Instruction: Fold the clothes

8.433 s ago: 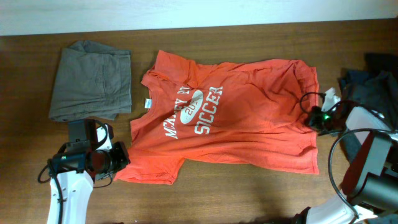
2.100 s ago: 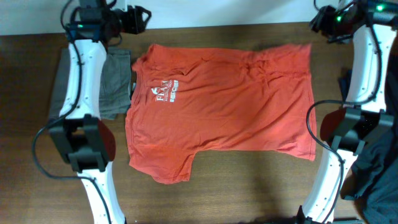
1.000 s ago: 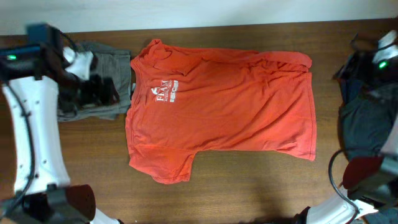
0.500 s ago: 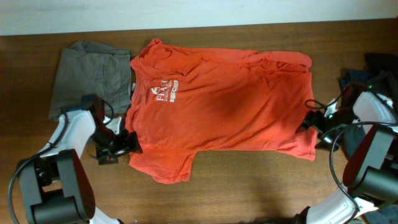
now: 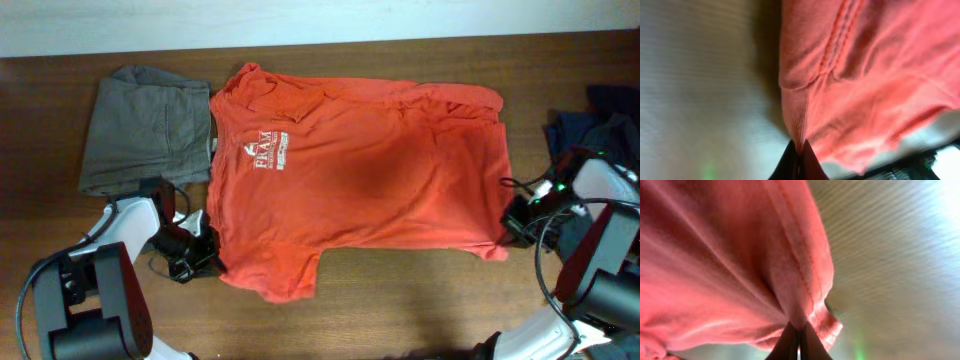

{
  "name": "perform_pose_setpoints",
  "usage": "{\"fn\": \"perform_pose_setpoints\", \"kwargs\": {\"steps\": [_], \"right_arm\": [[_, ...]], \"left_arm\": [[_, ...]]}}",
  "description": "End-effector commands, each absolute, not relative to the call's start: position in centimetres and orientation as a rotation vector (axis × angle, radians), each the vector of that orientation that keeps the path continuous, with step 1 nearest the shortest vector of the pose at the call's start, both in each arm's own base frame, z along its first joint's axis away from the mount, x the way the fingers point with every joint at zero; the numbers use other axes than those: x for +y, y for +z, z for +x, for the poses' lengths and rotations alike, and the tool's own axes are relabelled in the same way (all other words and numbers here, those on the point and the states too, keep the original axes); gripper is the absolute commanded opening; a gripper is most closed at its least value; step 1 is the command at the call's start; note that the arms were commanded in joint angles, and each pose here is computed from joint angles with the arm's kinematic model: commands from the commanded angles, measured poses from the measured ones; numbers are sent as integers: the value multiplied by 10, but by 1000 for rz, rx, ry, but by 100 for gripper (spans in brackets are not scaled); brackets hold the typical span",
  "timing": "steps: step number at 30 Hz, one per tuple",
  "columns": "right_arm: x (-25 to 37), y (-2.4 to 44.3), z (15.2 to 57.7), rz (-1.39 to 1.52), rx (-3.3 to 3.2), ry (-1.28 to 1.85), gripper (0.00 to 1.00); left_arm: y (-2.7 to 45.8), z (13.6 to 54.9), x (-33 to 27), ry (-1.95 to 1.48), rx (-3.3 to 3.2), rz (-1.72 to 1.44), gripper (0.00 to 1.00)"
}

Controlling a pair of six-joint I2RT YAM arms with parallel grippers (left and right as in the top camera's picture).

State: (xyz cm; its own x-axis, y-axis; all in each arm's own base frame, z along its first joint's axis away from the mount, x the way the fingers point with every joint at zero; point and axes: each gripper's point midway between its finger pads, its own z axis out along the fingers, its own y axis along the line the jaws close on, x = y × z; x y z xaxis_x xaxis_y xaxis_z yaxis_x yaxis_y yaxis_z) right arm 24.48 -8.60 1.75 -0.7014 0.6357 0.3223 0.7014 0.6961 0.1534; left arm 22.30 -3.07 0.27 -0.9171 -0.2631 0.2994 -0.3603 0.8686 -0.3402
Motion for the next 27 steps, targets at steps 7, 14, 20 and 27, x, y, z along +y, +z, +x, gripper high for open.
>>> {"fn": "perform_pose_setpoints", "kwargs": {"steps": [7,14,20,27], "right_arm": [[-141,73,236,-1187,-2759,-117,4],[-135,75,227,-1150,-2730,-131,4],[-136,74,230,-1150,-2745,-128,55],[-117,62,227,-1151,-2711,-257,63]], "left_arm": [[45,190,-36,717,-2687,511,1],[70,193,-34,736,-2811,492,1],[80,193,-31,720,-2888,459,1],[75,191,-31,716,-2887,459,1]]}}
